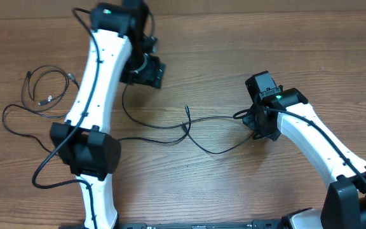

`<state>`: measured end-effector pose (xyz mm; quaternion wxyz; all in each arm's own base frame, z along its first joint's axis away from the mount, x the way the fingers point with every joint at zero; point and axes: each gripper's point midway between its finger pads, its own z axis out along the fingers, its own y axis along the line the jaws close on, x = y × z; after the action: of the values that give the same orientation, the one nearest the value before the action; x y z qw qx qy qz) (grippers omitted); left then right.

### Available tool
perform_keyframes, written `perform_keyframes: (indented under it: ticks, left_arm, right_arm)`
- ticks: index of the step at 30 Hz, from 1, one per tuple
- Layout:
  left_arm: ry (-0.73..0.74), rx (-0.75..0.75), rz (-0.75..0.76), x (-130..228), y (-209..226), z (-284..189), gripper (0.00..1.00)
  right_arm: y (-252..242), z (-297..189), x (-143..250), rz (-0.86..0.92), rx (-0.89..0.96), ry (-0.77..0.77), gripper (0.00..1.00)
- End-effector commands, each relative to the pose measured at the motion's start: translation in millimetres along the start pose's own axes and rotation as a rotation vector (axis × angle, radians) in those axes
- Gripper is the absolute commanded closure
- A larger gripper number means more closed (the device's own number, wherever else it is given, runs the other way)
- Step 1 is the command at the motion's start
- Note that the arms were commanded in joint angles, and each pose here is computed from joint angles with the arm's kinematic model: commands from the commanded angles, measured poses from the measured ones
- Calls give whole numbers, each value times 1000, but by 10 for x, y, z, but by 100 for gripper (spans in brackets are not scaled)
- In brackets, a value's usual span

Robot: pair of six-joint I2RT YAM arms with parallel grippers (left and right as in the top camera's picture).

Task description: Untangle cables

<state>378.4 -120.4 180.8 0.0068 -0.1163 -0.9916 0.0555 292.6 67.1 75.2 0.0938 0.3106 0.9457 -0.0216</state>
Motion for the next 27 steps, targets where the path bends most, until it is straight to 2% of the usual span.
perform_keyframes:
  ticks: [1, 4, 7, 18, 27]
  left_arm:
    - [67, -41, 19, 246, -111, 84, 20]
    - [126, -88, 10, 456, -137, 210, 20]
    - [127, -75, 40, 523, -251, 382, 21]
    - [150, -94, 244, 740, -610, 1305, 16]
    - [135, -126, 291, 883, -567, 1799, 17]
  right_arm:
    - [23, -34, -64, 5, -4, -21, 96]
    - [23, -34, -63, 5, -3, -21, 96]
    - [22, -34, -63, 5, -3, -20, 96]
    - [32, -34, -55, 5, -8, -15, 96]
    - [46, -35, -65, 7, -14, -19, 96]
